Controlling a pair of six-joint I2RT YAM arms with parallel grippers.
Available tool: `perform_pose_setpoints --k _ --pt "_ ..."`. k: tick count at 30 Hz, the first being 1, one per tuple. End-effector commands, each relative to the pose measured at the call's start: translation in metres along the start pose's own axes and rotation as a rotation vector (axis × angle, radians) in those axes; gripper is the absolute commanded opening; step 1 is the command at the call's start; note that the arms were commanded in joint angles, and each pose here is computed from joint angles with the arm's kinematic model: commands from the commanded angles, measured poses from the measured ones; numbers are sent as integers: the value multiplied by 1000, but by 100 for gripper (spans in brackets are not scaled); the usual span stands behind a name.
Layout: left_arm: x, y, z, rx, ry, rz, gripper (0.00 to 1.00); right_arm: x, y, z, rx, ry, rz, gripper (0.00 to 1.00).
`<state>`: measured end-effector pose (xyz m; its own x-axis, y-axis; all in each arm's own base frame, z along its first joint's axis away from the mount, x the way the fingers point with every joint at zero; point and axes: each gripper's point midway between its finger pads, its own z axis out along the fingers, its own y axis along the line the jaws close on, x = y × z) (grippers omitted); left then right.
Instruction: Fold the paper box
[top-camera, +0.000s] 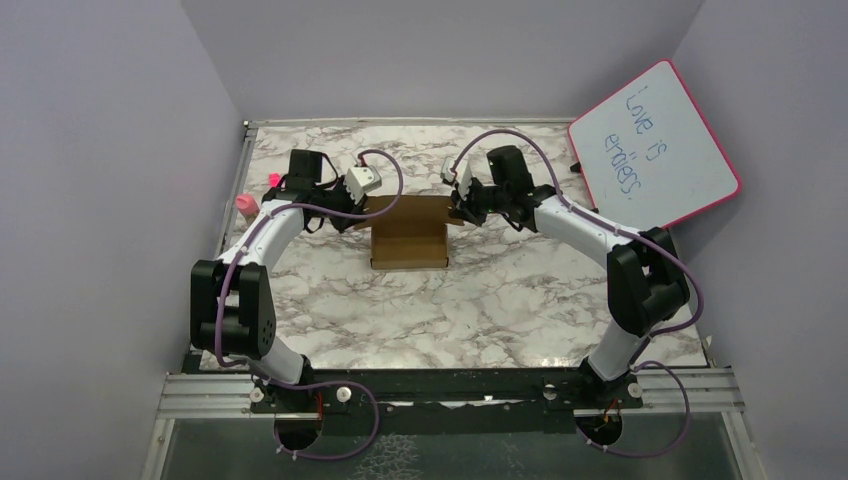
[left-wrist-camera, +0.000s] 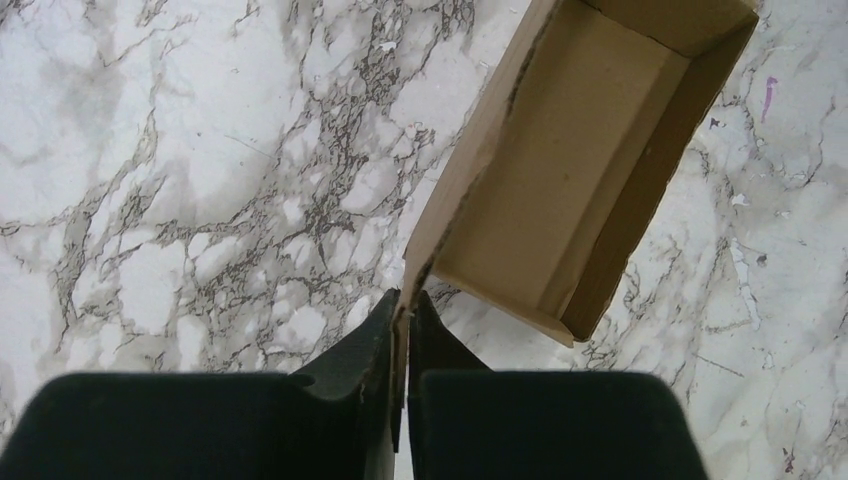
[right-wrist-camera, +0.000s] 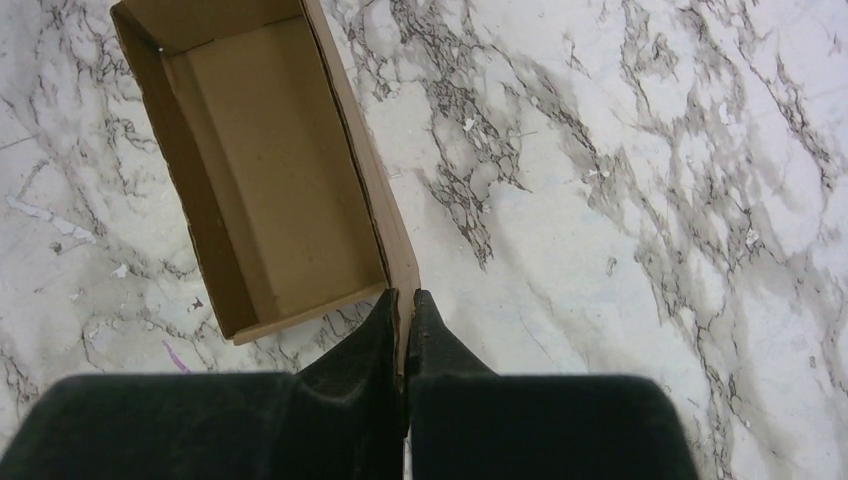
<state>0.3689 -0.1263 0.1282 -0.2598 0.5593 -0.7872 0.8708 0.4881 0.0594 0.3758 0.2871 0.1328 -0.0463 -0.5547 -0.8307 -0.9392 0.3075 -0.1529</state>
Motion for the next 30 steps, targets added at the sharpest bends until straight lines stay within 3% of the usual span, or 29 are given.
perform_pose_setpoints --k 1,12,25,30 --pt "-19 -2 -6 22 -58 -31 5 0 -12 -2 63 25 73 4" --pt "-17 -1 2 -103 8 -188 4 -5 -19 -8 175 22 196 1" --pt "-36 -9 12 -312 2 -364 5 -13 -17 -19 368 30 327 1" --pt "-45 -11 11 -399 -40 -445 8 -20 -8 -24 403 -25 468 2"
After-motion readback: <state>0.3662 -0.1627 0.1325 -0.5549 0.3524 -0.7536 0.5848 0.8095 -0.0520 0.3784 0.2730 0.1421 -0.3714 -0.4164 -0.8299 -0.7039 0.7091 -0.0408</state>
